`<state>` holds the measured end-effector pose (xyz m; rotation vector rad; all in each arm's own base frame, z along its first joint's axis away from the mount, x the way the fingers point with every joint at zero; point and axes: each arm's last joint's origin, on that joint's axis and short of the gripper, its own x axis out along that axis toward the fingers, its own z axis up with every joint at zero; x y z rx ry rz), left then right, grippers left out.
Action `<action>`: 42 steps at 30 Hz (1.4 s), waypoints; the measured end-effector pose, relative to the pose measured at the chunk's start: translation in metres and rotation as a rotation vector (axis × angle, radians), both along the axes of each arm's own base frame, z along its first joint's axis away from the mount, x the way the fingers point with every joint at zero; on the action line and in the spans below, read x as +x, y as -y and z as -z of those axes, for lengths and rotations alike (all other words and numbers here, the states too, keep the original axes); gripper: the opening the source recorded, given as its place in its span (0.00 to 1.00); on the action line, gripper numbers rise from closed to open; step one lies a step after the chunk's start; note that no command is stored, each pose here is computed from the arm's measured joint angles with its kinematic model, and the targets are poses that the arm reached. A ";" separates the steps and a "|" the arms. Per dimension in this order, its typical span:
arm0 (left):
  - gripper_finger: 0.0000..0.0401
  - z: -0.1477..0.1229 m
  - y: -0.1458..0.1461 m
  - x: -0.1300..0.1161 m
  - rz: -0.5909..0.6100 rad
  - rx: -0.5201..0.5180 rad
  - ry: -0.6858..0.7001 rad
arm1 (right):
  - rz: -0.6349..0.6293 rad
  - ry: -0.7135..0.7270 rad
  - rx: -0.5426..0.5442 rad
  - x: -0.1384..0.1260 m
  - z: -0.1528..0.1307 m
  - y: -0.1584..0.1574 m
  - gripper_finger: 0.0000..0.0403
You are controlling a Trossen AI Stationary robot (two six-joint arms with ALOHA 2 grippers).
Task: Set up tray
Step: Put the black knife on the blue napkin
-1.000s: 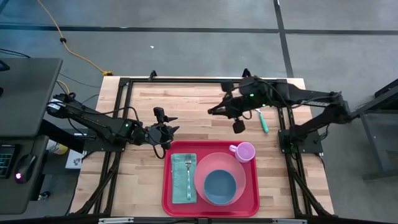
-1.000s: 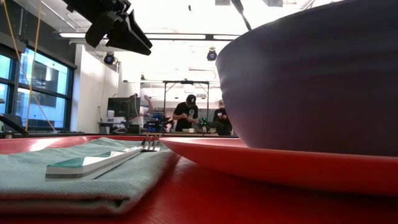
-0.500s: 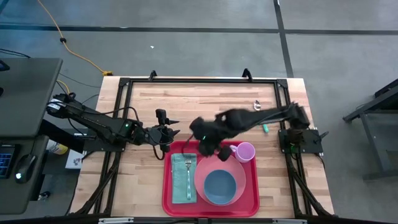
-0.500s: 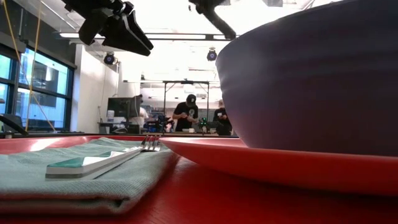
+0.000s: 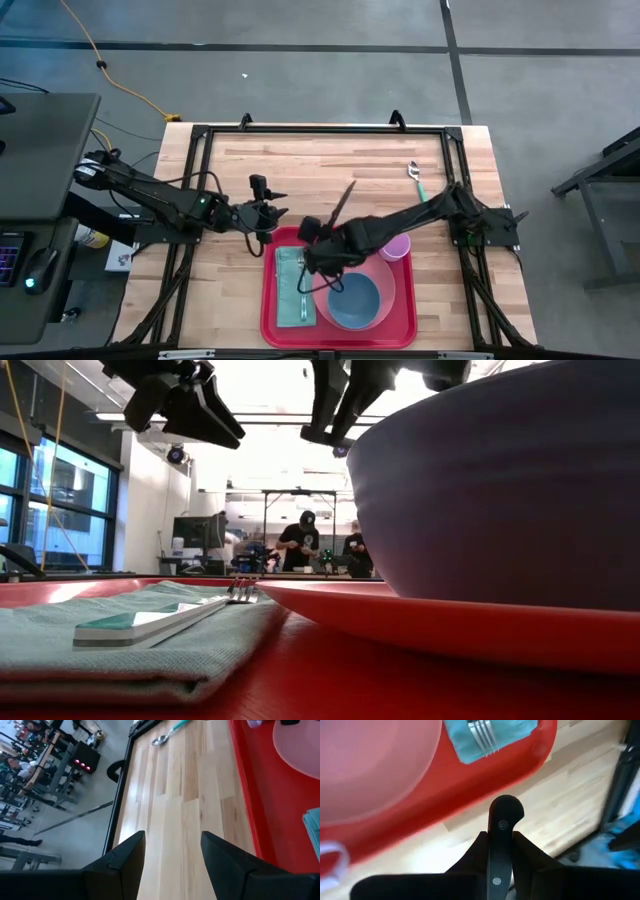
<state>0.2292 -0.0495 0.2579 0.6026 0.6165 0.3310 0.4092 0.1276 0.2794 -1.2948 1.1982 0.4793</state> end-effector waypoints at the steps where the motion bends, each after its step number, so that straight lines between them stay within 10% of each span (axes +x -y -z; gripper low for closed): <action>1: 0.56 0.000 0.000 0.000 0.002 -0.001 -0.003 | -0.023 -0.005 -0.037 0.000 0.003 -0.003 0.07; 33: 0.56 -0.049 -0.005 -0.023 0.116 -0.063 0.280 | -0.173 0.228 0.737 0.041 -0.008 -0.064 0.07; 42: 0.56 -0.044 -0.002 -0.023 0.216 -0.113 0.230 | -0.248 0.114 0.857 0.064 0.030 -0.088 0.07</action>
